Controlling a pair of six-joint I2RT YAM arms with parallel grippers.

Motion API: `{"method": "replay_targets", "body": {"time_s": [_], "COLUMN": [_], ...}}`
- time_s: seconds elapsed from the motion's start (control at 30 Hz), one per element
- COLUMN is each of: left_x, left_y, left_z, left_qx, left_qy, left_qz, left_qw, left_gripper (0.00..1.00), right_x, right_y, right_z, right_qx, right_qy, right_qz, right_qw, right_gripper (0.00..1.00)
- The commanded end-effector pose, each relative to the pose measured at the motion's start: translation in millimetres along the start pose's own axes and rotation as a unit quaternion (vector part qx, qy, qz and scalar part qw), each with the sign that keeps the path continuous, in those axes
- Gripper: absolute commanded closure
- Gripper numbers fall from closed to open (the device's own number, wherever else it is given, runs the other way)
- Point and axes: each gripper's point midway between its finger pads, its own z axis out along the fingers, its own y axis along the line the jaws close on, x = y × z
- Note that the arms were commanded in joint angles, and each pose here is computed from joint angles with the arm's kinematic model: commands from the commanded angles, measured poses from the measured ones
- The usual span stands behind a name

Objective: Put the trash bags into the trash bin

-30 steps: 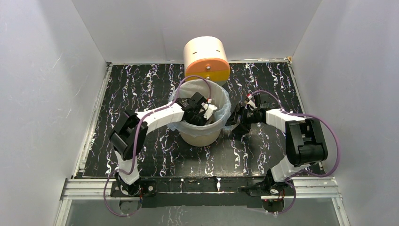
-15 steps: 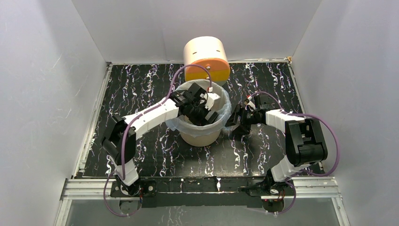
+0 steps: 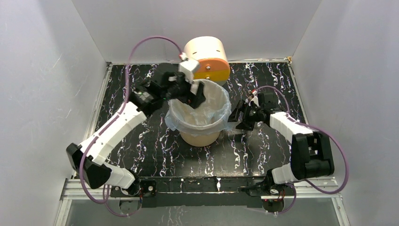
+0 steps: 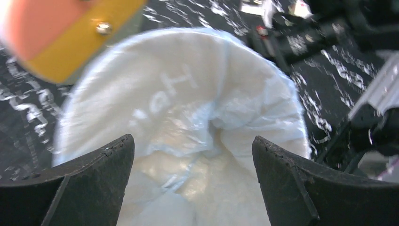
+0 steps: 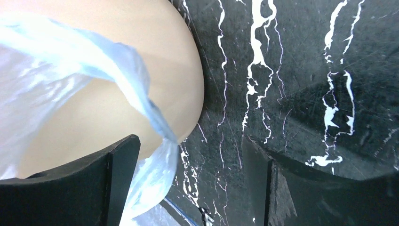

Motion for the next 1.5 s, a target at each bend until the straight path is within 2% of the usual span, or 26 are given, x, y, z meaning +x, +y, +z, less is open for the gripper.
{"method": "replay_targets", "body": {"time_s": [0.0,0.07,0.13,0.23,0.3,0.33,0.37,0.43,0.53,0.67,0.73,0.87,1.03,1.23,1.37,1.47], "left_x": [-47,-54,-49,6,49,64,82,101,122,135,143,155,178,203,198,193], "left_y": [61,92,122,191,223,227,224,204,181,162,153,133,155,140,138,130], "left_z": [-54,-78,-98,-121,-134,-133,-127,-109,-89,-75,-61,-26,-19,-2,2,11], "left_qx": [-0.056,-0.084,-0.123,-0.225,-0.224,-0.2,-0.171,-0.098,-0.022,0.033,0.05,0.066,-0.018,0.0,0.003,0.022], "left_qy": [-0.103,-0.136,-0.138,-0.1,-0.111,-0.123,-0.126,-0.134,-0.163,-0.178,-0.162,-0.111,-0.087,-0.049,-0.075,-0.069], "left_qz": [-0.075,-0.096,-0.121,-0.215,-0.302,-0.338,-0.369,-0.393,-0.437,-0.453,-0.458,-0.453,-0.477,-0.485,-0.487,-0.48], "left_qw": [0.99,0.982,0.975,0.945,0.92,0.912,0.905,0.904,0.885,0.873,0.872,0.882,0.874,0.873,0.87,0.874], "left_gripper": [0.07,0.07,0.07,0.07,0.07,0.07,0.07,0.09,0.11,0.11,0.11,0.12,0.16,0.2,0.2,0.19], "right_x": [-22,-27,-30,-35,-37,-38,-39,-40,-40,-34,-31,-25,-16,-9,-9,-10], "right_y": [14,14,15,14,15,15,16,16,20,33,38,44,45,35,37,39], "right_z": [-22,-28,-34,-43,-45,-46,-47,-48,-45,-38,-34,-30,-28,-25,-23,-24], "right_qx": [0.012,0.024,0.033,0.049,0.051,0.051,0.053,0.053,0.041,-0.004,-0.024,-0.051,-0.062,-0.05,-0.055,-0.058], "right_qy": [-0.07,-0.091,-0.103,-0.123,-0.132,-0.135,-0.137,-0.139,-0.131,-0.103,-0.092,-0.069,-0.042,-0.037,-0.032,-0.032], "right_qz": [-0.03,-0.035,-0.042,-0.046,-0.049,-0.049,-0.049,-0.049,-0.047,-0.038,-0.032,-0.024,-0.02,-0.008,-0.001,-0.001], "right_qw": [0.997,0.995,0.993,0.99,0.989,0.988,0.988,0.988,0.989,0.994,0.995,0.996,0.997,0.998,0.998,0.998], "right_gripper": [0.1,0.09,0.07,0.07,0.07,0.07,0.07,0.07,0.06,0.07,0.07,0.07,0.1,0.09,0.09,0.09]}}
